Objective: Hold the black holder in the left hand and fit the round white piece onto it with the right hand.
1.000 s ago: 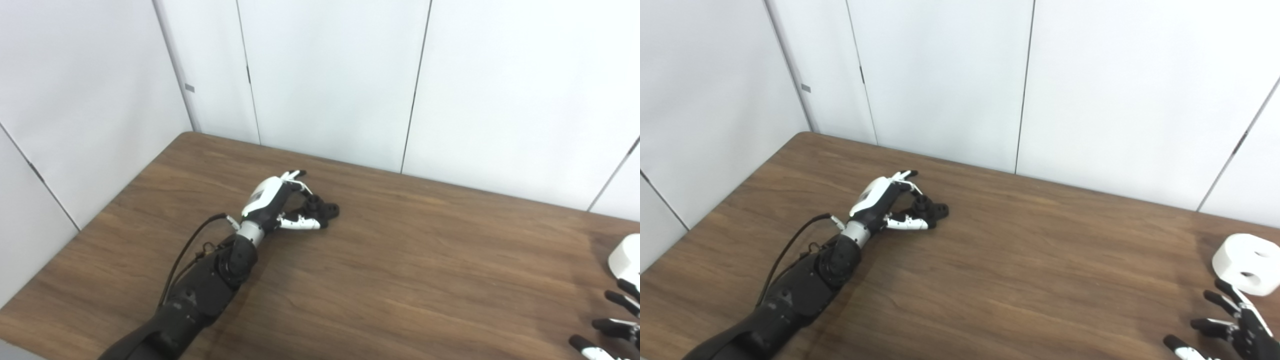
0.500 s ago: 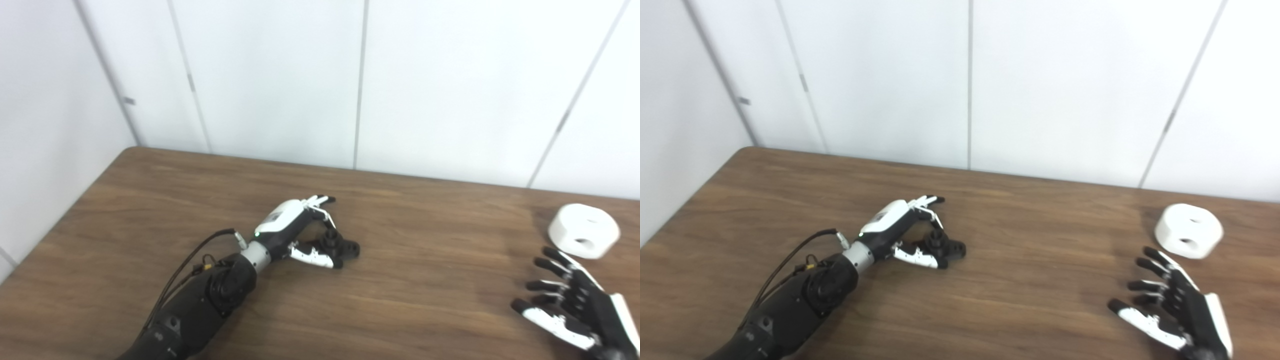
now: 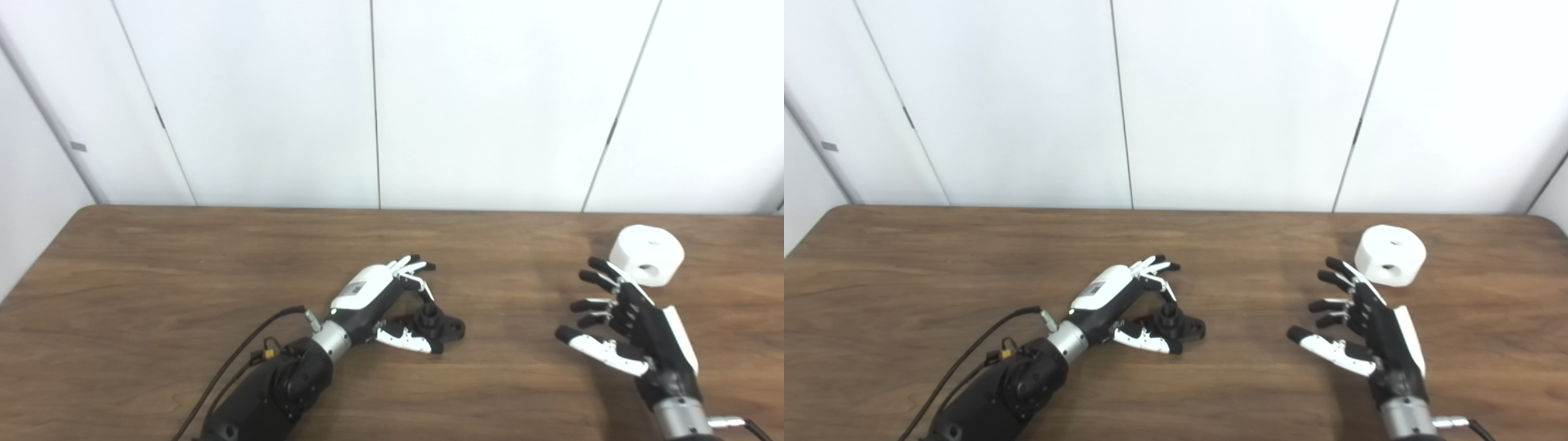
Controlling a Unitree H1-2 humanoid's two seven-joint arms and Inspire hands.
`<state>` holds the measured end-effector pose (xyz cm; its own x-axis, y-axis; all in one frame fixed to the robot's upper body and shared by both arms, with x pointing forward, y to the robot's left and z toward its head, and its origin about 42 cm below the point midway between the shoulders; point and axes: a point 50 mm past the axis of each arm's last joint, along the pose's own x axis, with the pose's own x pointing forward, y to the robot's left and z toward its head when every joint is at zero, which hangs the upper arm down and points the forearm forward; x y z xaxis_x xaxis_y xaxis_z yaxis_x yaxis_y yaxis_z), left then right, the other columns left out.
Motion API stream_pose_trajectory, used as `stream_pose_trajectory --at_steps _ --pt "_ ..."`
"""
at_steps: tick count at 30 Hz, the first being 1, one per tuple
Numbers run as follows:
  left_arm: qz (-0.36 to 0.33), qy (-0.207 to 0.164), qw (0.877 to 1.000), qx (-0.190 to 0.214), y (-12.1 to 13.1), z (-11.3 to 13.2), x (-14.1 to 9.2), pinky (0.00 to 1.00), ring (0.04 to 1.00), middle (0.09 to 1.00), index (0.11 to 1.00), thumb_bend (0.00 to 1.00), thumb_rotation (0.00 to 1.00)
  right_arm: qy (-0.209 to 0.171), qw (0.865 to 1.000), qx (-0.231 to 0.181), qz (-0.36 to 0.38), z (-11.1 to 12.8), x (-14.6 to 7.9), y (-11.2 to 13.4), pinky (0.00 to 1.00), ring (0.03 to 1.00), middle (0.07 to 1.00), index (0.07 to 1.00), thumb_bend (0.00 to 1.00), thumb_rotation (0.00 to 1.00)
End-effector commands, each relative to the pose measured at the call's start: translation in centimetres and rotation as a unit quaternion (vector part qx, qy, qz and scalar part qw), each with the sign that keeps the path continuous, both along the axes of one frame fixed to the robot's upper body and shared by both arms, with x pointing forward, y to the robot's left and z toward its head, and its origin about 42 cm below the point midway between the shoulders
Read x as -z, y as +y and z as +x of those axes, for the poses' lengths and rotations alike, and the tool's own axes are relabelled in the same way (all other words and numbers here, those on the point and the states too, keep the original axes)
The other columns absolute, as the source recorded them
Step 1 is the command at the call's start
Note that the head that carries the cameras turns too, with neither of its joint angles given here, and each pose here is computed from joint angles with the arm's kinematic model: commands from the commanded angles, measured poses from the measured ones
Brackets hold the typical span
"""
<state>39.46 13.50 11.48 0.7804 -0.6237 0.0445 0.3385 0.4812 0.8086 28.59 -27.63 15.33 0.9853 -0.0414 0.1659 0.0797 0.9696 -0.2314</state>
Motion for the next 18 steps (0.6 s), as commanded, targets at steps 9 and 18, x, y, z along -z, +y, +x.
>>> stream_pose_trajectory --at_steps 9,18 --pt "0.091 0.052 0.994 0.043 -3.4 -1.5 3.2 1.00 1.000 0.929 0.482 0.52 0.06 -0.065 0.998 -0.003 -0.006 1.0 -3.9 0.8 0.50 0.602 0.798 0.843 0.65 0.19" --pt "0.138 0.043 0.989 0.037 -3.2 -0.8 3.6 0.99 1.000 0.907 0.482 0.52 0.06 -0.112 0.990 -0.001 -0.081 0.8 -9.2 -1.6 0.49 0.587 0.796 0.848 0.66 0.23"
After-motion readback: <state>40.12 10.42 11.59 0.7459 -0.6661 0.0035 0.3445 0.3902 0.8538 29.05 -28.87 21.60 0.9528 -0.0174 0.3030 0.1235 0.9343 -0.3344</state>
